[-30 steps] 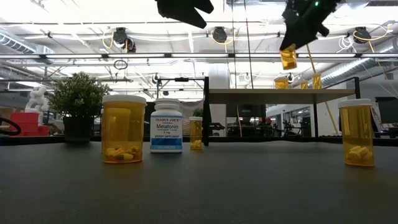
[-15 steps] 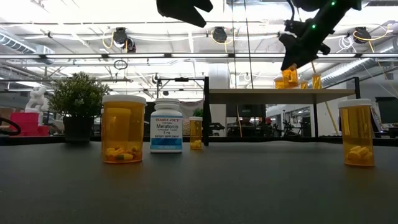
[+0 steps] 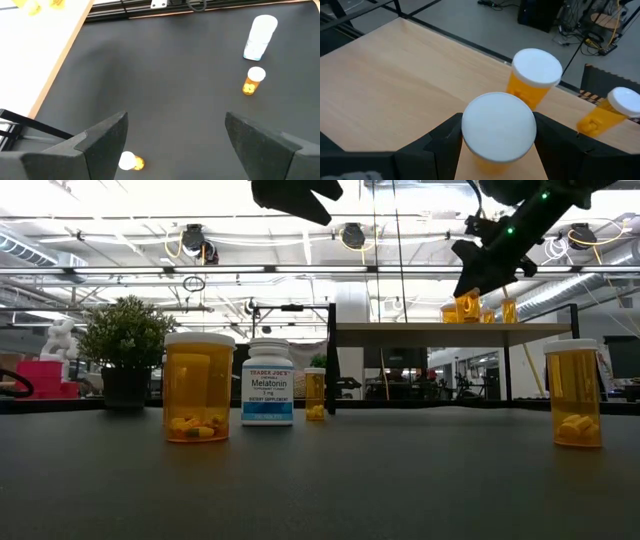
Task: Pick and place medicine bottles onto shelf by color
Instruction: Put the large orange pill bottle on the shelf
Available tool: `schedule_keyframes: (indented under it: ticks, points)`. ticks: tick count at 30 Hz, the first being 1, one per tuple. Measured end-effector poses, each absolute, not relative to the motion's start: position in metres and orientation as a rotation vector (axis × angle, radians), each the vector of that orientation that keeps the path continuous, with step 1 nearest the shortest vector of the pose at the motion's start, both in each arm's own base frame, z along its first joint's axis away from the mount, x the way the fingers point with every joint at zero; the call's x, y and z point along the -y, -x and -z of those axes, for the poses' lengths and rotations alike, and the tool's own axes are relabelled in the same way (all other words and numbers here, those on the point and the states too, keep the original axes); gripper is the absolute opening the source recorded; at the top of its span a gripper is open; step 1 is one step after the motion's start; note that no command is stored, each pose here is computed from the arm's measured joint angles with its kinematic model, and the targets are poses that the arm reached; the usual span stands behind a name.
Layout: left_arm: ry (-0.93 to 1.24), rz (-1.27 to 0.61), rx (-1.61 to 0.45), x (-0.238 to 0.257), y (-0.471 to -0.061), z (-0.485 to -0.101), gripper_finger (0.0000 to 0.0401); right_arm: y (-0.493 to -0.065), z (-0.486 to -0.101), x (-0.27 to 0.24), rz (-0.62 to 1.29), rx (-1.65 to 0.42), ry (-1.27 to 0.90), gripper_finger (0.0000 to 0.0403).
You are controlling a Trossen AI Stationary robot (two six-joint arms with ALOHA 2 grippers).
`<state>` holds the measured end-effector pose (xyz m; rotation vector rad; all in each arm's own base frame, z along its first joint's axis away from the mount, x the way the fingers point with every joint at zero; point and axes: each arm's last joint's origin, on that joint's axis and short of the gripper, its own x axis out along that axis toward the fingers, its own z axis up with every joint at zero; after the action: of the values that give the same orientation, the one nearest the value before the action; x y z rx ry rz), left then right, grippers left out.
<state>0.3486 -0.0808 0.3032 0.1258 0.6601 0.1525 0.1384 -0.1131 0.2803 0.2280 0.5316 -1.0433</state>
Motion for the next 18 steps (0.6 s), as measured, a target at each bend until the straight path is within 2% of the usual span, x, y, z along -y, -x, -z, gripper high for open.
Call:
schedule_keyframes:
  ticks: [18]
  points:
    - [-0.123, -0.144, -0.653, 0.084, -0.348, -0.304, 0.0335, -0.138, -0.270, 0.114, 1.075, -0.524, -0.236, 0.0218]
